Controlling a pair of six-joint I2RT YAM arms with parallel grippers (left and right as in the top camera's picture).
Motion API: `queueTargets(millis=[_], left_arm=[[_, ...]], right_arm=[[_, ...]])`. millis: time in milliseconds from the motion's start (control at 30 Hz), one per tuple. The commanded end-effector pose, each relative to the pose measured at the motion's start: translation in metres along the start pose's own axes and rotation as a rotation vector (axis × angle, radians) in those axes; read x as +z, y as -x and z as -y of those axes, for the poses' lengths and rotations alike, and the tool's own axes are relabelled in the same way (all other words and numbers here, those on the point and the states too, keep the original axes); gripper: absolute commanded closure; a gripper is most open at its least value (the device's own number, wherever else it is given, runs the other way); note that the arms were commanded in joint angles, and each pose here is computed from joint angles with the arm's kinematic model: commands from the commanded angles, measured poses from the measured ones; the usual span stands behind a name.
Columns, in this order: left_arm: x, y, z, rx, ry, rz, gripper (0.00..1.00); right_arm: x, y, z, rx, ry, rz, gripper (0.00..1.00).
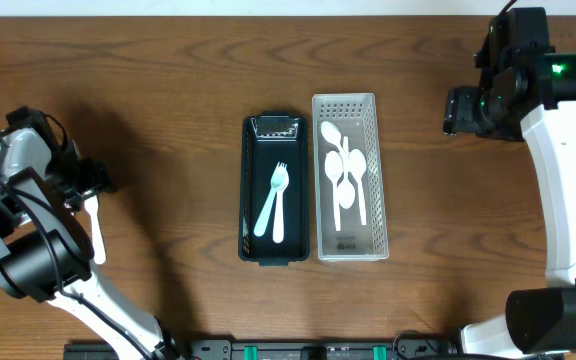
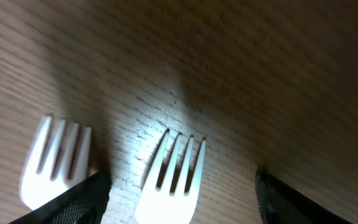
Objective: Pack container
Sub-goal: 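Grasp the right white fork with the left gripper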
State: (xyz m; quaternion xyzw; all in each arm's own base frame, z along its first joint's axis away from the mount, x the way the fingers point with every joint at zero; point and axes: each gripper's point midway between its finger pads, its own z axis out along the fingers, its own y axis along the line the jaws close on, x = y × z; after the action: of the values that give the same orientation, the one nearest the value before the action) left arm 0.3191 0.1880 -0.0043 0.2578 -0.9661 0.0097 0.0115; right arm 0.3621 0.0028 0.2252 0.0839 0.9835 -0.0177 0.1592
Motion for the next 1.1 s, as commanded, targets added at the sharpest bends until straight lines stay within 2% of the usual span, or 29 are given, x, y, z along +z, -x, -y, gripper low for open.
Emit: queueTargets(millis=[0,100,300,433,533,667,1067], left_arm=[[0.0120,-0.0059,-0.0008,0.010,-0.002,-0.037,0.22],[0.0120,-0.0058,-0.0008,0.010,-0.002,-0.037,0.23],[0.0119,-0.0067,-0.0007,0.009,-0.002,-0.040,0.44],[0.0119,-0.0066,-0.0006,0.009,-0.002,-0.040,0.48],[0.0119,-0.0066,-0.0006,0.007,-0.002,-0.040,0.56],[0.0119,-0.0066,-0.0006,0.007,-0.002,-0.040,0.62],[0.0119,-0.0070,-0.0006,0.007,-0.002,-0.042,0.65]], right_arm=[[0.0005,-0.0029,-0.0012,0.008,0.004,-0.009,0.26],[0.0004,-0.0033,-0.0011,0.007,0.003,-0.011,0.26],[0.0004,-0.0032,-0.0011,0.007,0.003,-0.011,0.26],[0.0004,-0.0033,-0.0011,0.007,0.003,-0.011,0.26],[0.0004,-0.0034,-0.0011,0.007,0.003,-0.011,0.26],[0.0004,-0.0041,-0.0010,0.008,0.003,-0.014,0.26],[0.0004,-0.0049,-0.0008,0.007,0.002,-0.017,0.26]])
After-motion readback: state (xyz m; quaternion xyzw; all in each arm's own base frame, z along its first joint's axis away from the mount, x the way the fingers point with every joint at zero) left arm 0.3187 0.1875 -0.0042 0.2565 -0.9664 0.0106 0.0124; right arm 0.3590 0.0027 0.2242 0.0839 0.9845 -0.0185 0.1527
